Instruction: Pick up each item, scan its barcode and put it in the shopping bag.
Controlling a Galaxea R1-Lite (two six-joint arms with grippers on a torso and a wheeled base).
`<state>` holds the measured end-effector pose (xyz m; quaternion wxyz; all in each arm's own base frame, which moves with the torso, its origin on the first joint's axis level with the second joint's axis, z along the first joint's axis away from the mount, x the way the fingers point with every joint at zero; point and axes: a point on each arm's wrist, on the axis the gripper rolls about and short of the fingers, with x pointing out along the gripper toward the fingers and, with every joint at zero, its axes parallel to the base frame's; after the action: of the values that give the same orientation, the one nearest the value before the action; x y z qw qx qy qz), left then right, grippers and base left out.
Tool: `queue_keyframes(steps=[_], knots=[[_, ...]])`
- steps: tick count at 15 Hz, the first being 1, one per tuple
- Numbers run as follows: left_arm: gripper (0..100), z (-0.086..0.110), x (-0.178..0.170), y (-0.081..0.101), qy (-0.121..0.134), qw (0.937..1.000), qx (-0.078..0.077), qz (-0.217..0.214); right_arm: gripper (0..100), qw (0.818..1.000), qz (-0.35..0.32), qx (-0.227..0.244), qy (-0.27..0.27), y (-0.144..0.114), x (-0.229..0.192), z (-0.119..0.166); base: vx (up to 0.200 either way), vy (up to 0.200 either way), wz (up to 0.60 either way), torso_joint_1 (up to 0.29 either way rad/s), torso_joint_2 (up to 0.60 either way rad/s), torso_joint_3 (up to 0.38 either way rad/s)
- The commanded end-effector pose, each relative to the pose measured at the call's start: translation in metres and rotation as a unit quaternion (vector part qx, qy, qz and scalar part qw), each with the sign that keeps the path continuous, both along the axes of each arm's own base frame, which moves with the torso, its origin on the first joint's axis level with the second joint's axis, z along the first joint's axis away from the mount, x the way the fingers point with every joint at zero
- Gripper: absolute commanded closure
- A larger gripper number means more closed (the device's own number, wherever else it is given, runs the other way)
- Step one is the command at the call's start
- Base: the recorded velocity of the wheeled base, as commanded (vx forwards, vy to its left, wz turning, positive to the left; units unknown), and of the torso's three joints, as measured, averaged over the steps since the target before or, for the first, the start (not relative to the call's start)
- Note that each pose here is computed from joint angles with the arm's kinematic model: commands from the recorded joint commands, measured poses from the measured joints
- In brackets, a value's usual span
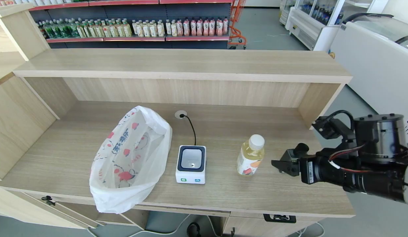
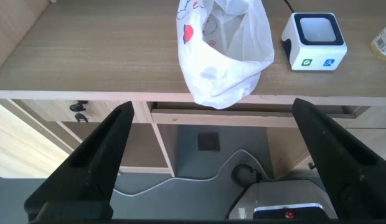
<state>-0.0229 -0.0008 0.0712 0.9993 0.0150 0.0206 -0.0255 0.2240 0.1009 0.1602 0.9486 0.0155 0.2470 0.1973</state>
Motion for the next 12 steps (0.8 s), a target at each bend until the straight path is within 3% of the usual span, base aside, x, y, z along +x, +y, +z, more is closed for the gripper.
queue_keyframes(steps=[1,4,7,9,12], knots=[[0,0.000,0.000,0.000,0.000,1.0000,0.000,0.000,0,0.999,-0.010,-0.005,0.038,0.016,0.008,-0.029,0.000,0.000,0.00,0.000,0.00,0.000],[0,0.000,0.000,0.000,0.000,1.0000,0.000,0.000,0,0.998,-0.061,0.021,0.025,0.032,0.004,-0.052,0.000,0.000,0.00,0.000,0.00,0.000],[0,0.000,0.000,0.000,0.000,1.0000,0.000,0.000,0,0.998,-0.055,0.043,0.002,0.058,-0.008,-0.059,0.000,0.000,0.00,0.000,0.00,0.000],[0,0.000,0.000,0.000,0.000,1.0000,0.000,0.000,0,0.995,-0.093,0.033,-0.033,0.069,0.002,-0.062,0.000,0.000,0.00,0.000,0.00,0.000],[0,0.000,0.000,0.000,0.000,1.0000,0.000,0.000,0,0.993,-0.109,0.017,-0.036,0.078,0.014,-0.073,0.000,0.000,0.00,0.000,0.00,0.000]])
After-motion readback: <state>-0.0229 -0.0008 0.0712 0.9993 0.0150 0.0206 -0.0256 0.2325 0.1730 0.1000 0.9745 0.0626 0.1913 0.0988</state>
